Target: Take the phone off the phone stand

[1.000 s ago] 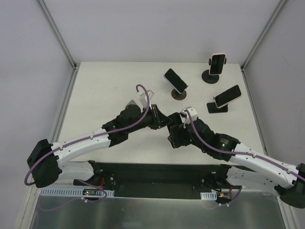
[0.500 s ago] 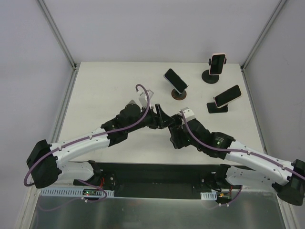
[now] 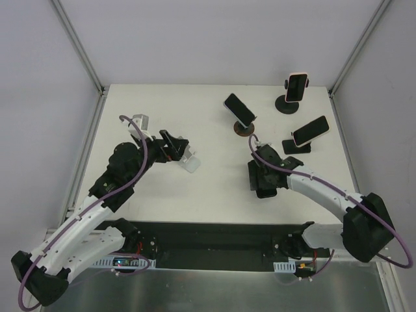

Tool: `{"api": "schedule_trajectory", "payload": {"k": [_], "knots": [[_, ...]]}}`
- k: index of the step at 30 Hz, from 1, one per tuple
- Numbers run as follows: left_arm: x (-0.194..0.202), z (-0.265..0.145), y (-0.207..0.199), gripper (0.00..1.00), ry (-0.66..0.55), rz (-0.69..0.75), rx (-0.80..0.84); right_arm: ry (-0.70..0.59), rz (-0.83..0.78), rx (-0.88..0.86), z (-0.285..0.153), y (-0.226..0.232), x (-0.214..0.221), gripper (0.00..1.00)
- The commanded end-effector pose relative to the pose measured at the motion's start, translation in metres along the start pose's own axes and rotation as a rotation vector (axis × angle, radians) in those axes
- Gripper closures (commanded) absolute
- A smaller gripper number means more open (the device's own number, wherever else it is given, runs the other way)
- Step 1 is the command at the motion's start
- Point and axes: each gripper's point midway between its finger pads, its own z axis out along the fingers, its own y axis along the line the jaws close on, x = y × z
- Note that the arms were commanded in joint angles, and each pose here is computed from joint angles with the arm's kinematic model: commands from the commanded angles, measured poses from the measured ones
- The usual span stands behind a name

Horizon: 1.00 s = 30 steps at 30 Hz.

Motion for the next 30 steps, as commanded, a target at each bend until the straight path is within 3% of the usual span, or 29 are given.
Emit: {"api": "schedule_trajectory", "payload": {"k": [1, 10, 25, 30], "knots": [[0.005, -0.019, 0.058, 0.01, -0.026, 0.192, -0.219, 0.032, 0.072, 0.03, 0.005, -0.004, -0.022, 0.67], [0.006, -0.034, 0.091, 0.01, -0.055, 0.346, -0.336, 0.196, 0.099, 0.091, 0.046, -0.007, -0.02, 0.65], [0.008, -0.023, 0.103, 0.01, -0.044, 0.353, -0.4, 0.303, 0.198, 0.081, 0.062, -0.001, 0.022, 0.31], [0.003, -0.018, 0.101, 0.01, -0.046, 0.346, -0.405, 0.301, 0.22, 0.102, 0.06, -0.004, 0.025, 0.14]]}}
